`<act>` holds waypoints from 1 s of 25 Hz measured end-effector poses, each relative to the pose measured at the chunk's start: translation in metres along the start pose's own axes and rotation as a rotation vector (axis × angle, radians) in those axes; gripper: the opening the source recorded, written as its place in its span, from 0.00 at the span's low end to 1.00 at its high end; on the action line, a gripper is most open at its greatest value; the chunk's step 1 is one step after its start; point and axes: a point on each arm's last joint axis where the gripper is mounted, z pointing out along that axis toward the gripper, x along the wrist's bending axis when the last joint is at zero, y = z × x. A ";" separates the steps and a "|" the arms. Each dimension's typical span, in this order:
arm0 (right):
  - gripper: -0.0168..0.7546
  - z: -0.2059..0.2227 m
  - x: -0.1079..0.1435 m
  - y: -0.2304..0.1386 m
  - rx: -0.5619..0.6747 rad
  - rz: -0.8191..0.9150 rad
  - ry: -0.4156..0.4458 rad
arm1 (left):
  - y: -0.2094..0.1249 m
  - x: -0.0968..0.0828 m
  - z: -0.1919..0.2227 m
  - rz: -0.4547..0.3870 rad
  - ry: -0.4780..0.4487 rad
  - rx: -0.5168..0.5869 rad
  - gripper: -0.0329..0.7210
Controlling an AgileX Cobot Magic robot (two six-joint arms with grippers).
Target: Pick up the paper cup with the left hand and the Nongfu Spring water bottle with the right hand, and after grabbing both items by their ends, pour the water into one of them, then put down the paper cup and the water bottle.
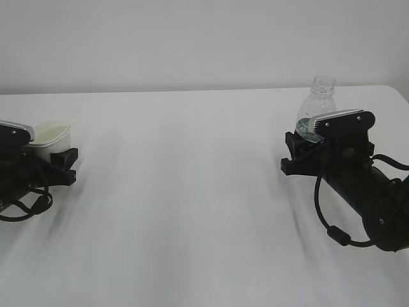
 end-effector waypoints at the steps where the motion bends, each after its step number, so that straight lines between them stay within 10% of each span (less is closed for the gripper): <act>1: 0.61 0.000 0.000 0.000 0.000 0.000 0.000 | 0.000 0.000 0.000 0.000 0.000 0.000 0.61; 25: 0.61 0.000 0.000 0.000 -0.001 0.001 0.003 | -0.009 0.004 0.030 0.004 0.000 -0.036 0.61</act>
